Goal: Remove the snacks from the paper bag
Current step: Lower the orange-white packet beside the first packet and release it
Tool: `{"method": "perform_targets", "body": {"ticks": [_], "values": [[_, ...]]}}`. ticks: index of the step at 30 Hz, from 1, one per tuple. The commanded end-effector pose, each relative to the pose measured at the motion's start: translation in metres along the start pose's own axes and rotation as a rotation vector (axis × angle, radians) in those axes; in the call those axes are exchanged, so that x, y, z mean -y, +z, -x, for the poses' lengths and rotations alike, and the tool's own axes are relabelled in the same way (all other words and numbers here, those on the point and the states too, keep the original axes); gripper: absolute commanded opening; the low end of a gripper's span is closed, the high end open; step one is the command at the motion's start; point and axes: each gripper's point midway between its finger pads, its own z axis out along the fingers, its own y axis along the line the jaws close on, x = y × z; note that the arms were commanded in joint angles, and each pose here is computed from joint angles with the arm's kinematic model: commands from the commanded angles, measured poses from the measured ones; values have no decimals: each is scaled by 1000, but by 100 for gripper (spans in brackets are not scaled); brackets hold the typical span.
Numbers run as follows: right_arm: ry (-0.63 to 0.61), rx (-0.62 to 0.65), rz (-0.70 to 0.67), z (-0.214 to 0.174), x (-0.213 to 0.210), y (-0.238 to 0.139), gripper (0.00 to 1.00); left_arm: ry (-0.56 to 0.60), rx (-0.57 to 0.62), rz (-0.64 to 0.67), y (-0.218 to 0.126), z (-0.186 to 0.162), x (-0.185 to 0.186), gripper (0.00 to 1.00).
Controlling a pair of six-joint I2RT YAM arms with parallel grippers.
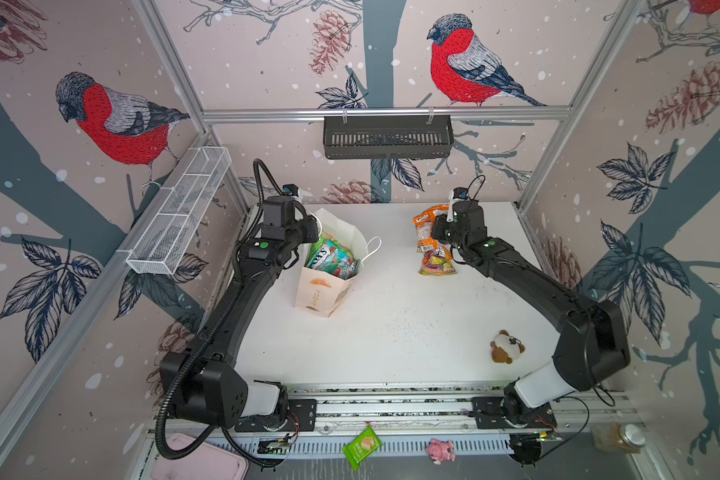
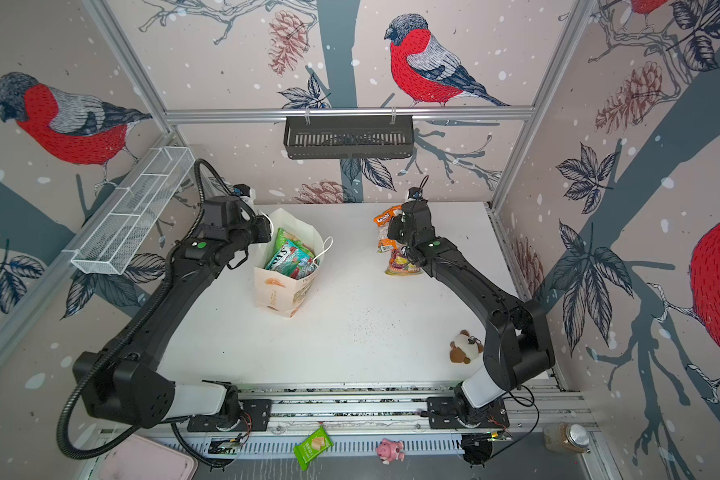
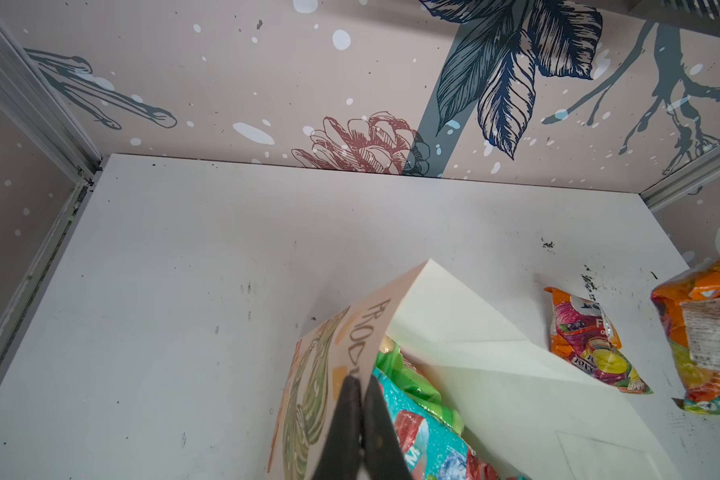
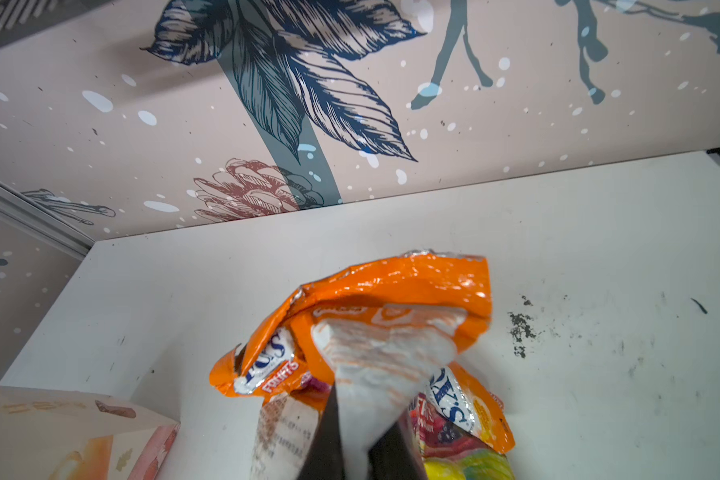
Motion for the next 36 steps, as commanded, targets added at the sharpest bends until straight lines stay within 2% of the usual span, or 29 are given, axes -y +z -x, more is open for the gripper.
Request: {"method": "perform_targets", "body": {"ticks": [1,11,21,36], "values": [[28,17,47,3,-10,9,0,-5,66,-17,-3,17,4,0],[55,-159,38,-58,-4,45,0,-9,72,-21,-6,18,5,0],[37,-264,-27,-110,15,66,0,-12,76,-22,-7,19,5,0],[30,-363,-103,-155,37,82,0,-15,71,-19,-5,18,4,0]]}}
